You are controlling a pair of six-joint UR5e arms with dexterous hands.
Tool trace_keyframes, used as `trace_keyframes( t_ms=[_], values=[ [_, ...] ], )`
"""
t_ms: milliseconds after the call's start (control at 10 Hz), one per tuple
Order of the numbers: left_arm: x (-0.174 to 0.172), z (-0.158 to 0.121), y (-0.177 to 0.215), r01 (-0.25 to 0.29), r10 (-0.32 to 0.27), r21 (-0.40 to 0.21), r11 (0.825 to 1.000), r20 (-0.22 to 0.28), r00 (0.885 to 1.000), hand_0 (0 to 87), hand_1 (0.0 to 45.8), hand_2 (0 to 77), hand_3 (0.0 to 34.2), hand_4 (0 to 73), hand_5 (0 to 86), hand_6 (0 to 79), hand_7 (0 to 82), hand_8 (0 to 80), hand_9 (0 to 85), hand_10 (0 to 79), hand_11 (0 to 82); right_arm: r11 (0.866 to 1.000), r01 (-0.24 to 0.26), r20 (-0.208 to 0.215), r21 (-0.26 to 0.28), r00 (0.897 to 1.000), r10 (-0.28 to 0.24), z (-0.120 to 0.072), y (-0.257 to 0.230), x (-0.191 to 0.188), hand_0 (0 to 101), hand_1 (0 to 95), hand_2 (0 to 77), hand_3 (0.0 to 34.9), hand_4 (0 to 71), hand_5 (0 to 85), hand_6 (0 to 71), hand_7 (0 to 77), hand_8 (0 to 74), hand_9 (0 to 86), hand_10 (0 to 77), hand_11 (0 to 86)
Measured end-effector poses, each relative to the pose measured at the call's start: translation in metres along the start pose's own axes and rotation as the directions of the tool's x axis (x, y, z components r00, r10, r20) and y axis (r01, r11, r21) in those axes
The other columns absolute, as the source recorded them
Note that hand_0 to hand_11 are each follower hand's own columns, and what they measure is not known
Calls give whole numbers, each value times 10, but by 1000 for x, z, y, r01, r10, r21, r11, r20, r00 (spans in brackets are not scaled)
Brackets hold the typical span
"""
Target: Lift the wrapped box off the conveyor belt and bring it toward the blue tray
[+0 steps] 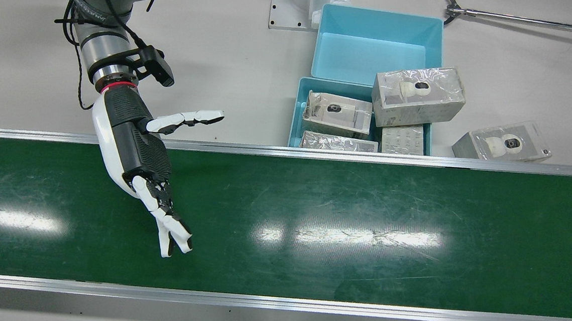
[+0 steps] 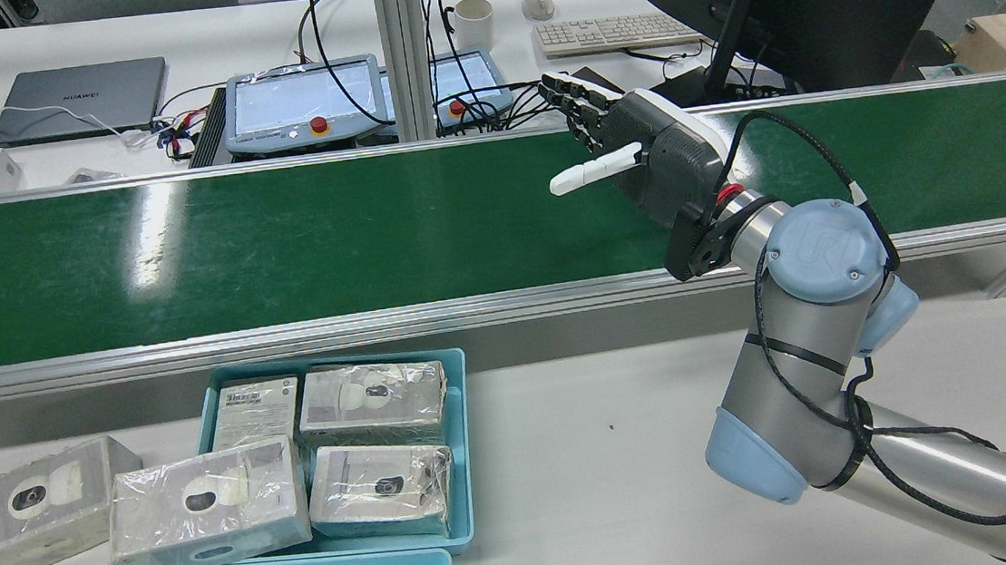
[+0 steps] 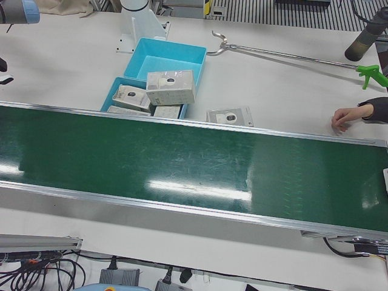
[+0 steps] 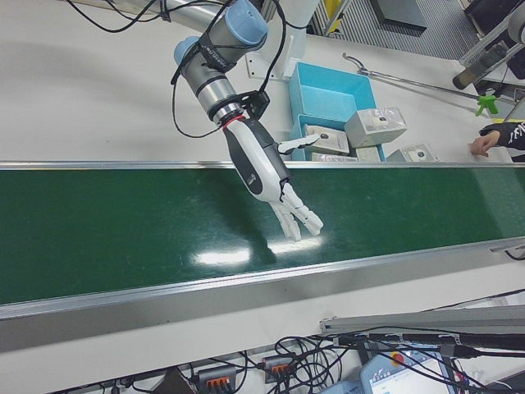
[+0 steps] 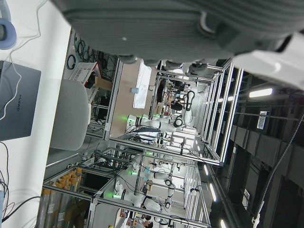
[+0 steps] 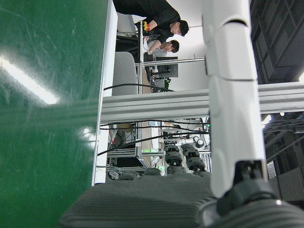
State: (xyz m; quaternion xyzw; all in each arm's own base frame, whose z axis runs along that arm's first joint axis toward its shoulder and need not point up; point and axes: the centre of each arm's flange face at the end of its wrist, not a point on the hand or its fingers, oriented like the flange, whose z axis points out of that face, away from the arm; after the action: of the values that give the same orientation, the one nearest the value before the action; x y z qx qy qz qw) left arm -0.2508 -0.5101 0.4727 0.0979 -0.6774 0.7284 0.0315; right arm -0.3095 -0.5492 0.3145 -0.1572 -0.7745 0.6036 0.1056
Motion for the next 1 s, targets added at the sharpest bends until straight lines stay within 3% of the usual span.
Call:
trace_keyframes(
  t_ms=[100,400,700,800,1000],
  values=[
    [0,0,0,0,0,0,1000,0,1000,0,0,11,0,0,11,5,5,5,0,5,5,1000,9,0,6,1000,-9,-1,-3,0,505,142,55,0,33,87,5,5,0,11,0,5],
    [0,0,0,0,0,0,1000,0,1000,0,0,11,0,0,11,5,5,5,0,5,5,1000,18,14,7,1000,-18,-1,-6,-8,500,175,49,0,11,87,5,5,0,11,0,5],
    [0,0,0,0,0,0,1000,0,1000,0,0,11,0,0,11,5,5,5,0,0,5,1000,16,53,-4,998,-15,-1,-2,-23,500,175,65,0,0,87,0,5,0,11,0,5],
    [0,0,0,0,0,0,1000,0,1000,0,0,11,0,0,11,5,5,5,0,0,5,1000,16,59,-4,998,-16,-1,-2,-24,500,196,114,0,54,120,5,5,0,11,0,5],
    [0,0,0,0,0,0,1000,0,1000,0,0,5,0,0,11,5,5,5,0,5,5,1000,21,56,4,998,-21,-2,-6,-21,498,180,87,0,54,115,5,5,0,11,0,5]
  ],
)
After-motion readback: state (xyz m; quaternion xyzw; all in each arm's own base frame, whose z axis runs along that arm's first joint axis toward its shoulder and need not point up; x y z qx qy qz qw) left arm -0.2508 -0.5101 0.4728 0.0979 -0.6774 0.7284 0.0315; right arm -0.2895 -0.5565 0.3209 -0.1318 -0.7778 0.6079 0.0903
